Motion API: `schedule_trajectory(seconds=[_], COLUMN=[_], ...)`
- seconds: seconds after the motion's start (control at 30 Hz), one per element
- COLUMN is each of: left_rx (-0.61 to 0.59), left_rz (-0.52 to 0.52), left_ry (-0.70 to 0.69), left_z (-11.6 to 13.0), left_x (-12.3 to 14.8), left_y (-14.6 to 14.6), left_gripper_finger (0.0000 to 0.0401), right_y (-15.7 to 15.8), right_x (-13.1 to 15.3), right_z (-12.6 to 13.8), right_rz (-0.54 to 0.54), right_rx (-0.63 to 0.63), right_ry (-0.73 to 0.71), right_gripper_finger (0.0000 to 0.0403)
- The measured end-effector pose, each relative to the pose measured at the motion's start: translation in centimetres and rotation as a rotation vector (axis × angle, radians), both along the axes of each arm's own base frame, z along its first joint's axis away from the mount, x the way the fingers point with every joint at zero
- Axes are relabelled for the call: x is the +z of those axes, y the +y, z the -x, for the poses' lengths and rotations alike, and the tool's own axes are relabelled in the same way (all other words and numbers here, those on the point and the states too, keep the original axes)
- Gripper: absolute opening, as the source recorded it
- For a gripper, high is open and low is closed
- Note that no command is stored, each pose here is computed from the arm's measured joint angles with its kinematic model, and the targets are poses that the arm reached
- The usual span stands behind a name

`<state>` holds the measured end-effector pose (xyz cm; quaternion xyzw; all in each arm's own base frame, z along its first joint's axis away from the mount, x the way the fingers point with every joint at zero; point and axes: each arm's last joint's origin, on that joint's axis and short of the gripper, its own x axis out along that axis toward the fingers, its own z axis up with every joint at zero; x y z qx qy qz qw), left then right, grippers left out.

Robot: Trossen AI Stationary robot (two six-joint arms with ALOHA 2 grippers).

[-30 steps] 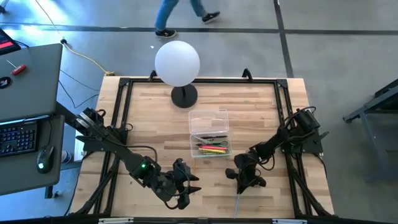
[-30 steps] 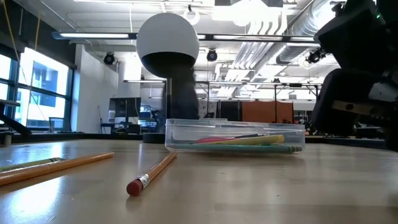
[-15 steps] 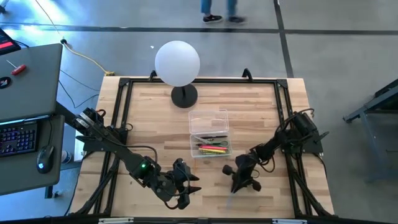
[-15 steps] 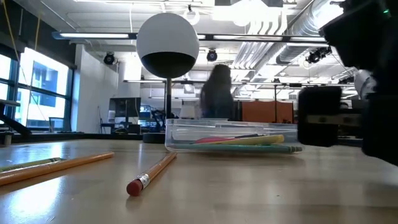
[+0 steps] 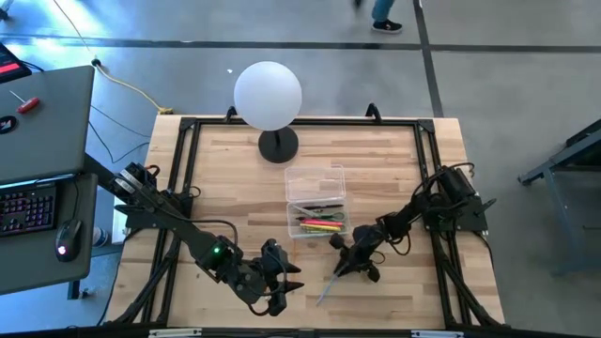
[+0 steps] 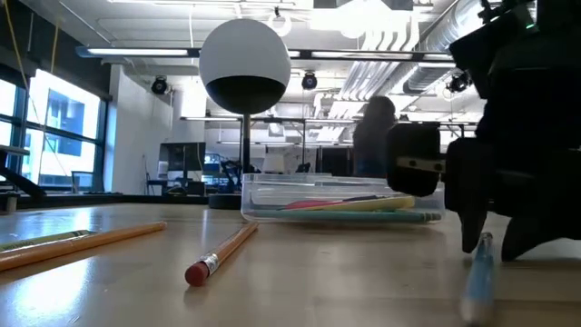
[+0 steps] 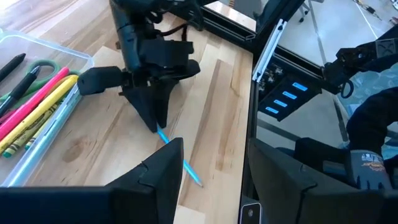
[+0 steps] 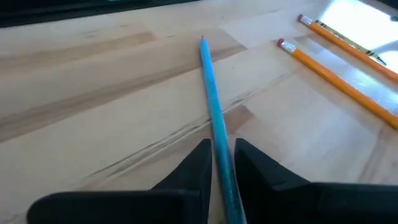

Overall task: Pick & place school supplies into a supply box
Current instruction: Put the blue pencil into the transparent supply box

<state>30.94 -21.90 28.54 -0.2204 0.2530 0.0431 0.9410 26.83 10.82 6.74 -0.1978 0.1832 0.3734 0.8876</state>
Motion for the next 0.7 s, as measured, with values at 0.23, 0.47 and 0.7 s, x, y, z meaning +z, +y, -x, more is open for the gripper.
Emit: schedule_trajectory(seconds=[0.23,0.47,0.7], left_rx=[0.0,0.001,0.001], left_rz=[0.0,0.001,0.0], left_ry=[0.0,-0.001,-0.001], left_z=[0.0,0.0,0.0], left_x=[0.0,0.0,0.0], left_y=[0.0,0.0,0.0], left_gripper_finger=[0.0214,0.0214,0.0214], right_y=[-0.5,-1.4,-1.8], right_x=[-2.1,-3.6,-4.3], right_z=[-0.1,-0.3,-0.3], right_rz=[-0.034,-0.127,-0.136], right_rx=[0.04,0.09,0.084], right_ry=[0.028,0.061,0.083], right_gripper_finger=[0.0059,0.0058,0.0033])
